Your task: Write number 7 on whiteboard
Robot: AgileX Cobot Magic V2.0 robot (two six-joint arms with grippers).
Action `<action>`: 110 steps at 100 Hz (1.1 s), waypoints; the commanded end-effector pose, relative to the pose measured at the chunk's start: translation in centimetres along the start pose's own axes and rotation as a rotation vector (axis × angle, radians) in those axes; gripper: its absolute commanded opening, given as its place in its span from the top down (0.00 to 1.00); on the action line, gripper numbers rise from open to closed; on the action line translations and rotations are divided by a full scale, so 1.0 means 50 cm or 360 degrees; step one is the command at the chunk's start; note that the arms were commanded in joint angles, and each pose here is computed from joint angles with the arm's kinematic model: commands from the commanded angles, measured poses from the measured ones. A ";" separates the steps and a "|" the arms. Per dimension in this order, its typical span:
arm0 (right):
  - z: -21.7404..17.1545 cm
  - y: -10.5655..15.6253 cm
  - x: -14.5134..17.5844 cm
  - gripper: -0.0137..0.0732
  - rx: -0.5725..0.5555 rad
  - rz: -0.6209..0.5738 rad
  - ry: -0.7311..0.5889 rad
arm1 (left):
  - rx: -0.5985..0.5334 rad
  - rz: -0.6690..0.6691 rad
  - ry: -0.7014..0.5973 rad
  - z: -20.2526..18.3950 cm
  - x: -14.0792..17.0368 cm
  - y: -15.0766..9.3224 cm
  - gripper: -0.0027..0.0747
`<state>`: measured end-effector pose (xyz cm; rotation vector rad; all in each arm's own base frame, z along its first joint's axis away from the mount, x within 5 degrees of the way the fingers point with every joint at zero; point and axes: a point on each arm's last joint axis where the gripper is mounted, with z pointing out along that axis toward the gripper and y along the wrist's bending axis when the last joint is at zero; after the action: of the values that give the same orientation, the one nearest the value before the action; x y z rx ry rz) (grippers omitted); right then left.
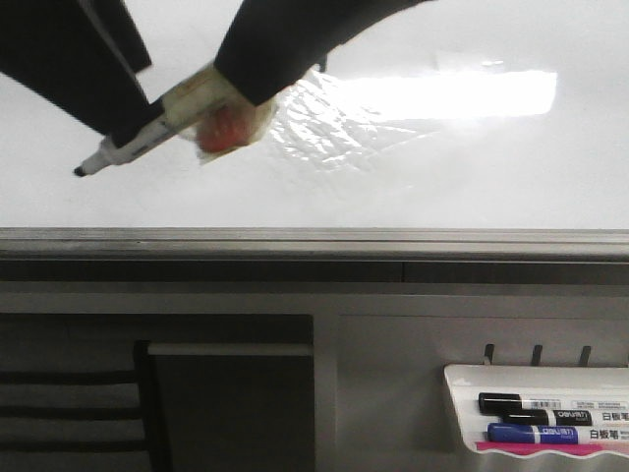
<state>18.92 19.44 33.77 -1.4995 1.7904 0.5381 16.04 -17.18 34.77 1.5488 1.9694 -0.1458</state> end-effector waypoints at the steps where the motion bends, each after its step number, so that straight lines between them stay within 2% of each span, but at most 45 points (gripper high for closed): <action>1: -0.060 -0.011 -0.025 0.90 0.0206 0.0058 -0.0126 | -0.0156 -0.0158 -0.0209 -0.067 -0.011 0.010 0.52; 18: -0.140 -0.026 -0.008 0.90 0.0437 0.0356 -0.0160 | -0.0276 -0.0256 -0.0347 -0.109 0.030 -0.004 0.52; 30: -0.201 -0.029 0.008 0.90 0.0619 0.0499 -0.0210 | -0.0410 -0.0485 -0.0422 -0.119 0.077 0.002 0.52; 41: -0.225 -0.030 0.028 0.90 0.0706 0.0606 -0.0202 | -0.0579 -0.0709 -0.0478 -0.131 0.117 0.021 0.52; 57: -0.211 -0.041 0.079 0.90 0.0743 0.0814 -0.0116 | -0.0735 -0.1003 -0.0485 -0.143 0.165 0.047 0.52; 69: -0.197 -0.048 0.102 0.90 0.0797 0.0847 -0.0123 | -0.0764 -0.1171 -0.0442 -0.137 0.190 0.056 0.52; 84: -0.194 -0.050 0.103 0.90 0.0803 0.0853 -0.0133 | -0.0770 -0.1216 -0.0426 -0.130 0.200 0.058 0.52; 92: -0.183 -0.056 0.100 0.90 0.0752 0.0931 -0.0160 | -0.0756 -0.1220 -0.0417 -0.127 0.200 0.058 0.52; 110: -0.158 -0.102 0.078 0.90 0.0694 0.1031 -0.0140 | -0.0700 -0.1247 -0.0403 -0.115 0.197 0.060 0.52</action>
<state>20.05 9.69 34.58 -0.6667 2.2120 0.4319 14.85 -5.14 33.80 0.4450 2.1836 -0.1601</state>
